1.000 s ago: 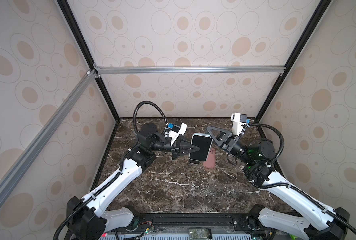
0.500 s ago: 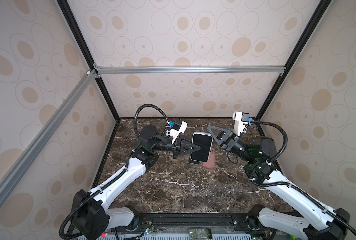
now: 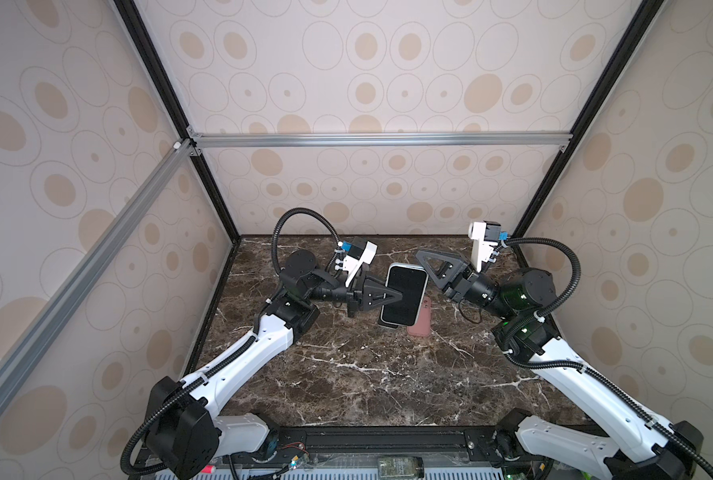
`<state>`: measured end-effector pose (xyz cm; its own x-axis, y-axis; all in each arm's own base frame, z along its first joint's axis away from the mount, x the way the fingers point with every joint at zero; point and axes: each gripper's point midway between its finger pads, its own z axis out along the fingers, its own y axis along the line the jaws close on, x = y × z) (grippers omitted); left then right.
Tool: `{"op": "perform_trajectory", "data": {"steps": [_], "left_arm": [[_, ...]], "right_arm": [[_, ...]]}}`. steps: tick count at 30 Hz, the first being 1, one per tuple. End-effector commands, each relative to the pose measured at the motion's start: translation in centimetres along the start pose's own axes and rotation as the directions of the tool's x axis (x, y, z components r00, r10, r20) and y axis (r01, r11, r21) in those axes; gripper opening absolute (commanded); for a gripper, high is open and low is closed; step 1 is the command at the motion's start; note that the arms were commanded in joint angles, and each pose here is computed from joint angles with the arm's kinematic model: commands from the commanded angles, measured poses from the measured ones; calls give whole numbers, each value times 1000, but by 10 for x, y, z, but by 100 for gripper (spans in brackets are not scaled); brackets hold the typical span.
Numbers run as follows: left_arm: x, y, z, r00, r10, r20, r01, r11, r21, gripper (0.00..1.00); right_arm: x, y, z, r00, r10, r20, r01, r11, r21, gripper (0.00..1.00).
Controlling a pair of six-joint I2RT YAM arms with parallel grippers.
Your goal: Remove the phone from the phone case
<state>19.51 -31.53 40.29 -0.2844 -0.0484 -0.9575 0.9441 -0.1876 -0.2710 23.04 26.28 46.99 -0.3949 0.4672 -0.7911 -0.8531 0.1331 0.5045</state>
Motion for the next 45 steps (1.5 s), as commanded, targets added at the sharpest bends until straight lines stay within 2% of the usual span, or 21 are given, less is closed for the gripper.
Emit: {"op": "perform_trajectory", "data": {"steps": [1, 6, 10, 16, 20, 23, 29, 32, 35, 36, 38, 42, 45], "left_arm": [[-61, -71, 8, 929, 335, 155, -354, 928, 116, 0], [-60, -76, 11, 930, 333, 153, -354, 925, 136, 0], [-57, -79, 13, 931, 333, 146, -354, 923, 151, 0], [-57, -82, 15, 931, 336, 143, -357, 920, 164, 0], [-56, -81, 15, 932, 335, 138, -355, 921, 161, 0], [-55, -76, 16, 935, 329, 131, -346, 928, 138, 0], [-49, -54, 15, 943, 314, 106, -318, 948, 19, 0], [-46, -50, 12, 945, 308, 111, -309, 951, -8, 0], [-47, -46, 6, 946, 298, 125, -295, 955, -36, 0], [-48, -45, 3, 947, 294, 133, -290, 956, -46, 0], [-49, -41, -3, 949, 277, 151, -271, 961, -59, 0], [-50, -39, -13, 952, 248, 177, -243, 969, -51, 0], [-50, -37, -18, 951, 240, 194, -232, 971, -61, 0]], "right_arm": [[108, -78, -10, 928, 235, -288, -174, 959, 224, 0], [115, -87, -18, 933, 159, -322, -75, 963, 259, 0], [119, -90, -19, 927, 79, -367, 12, 971, 240, 0], [122, -91, -15, 916, 42, -398, 32, 984, 177, 0], [120, -95, -16, 918, 35, -396, 41, 982, 182, 0], [115, -91, -18, 923, 17, -384, 56, 982, 178, 0], [83, -66, -28, 950, -83, -300, 141, 973, 180, 0], [63, -61, -41, 958, -137, -253, 204, 943, 262, 0], [46, -73, -67, 967, -153, -206, 231, 869, 438, 3], [43, -76, -76, 967, -159, -198, 237, 842, 485, 7], [41, -72, -87, 967, -173, -188, 246, 828, 505, 17], [38, -35, -85, 968, -202, -149, 244, 899, 364, 30], [30, 0, -81, 969, -227, -98, 244, 943, 225, 34]]}}
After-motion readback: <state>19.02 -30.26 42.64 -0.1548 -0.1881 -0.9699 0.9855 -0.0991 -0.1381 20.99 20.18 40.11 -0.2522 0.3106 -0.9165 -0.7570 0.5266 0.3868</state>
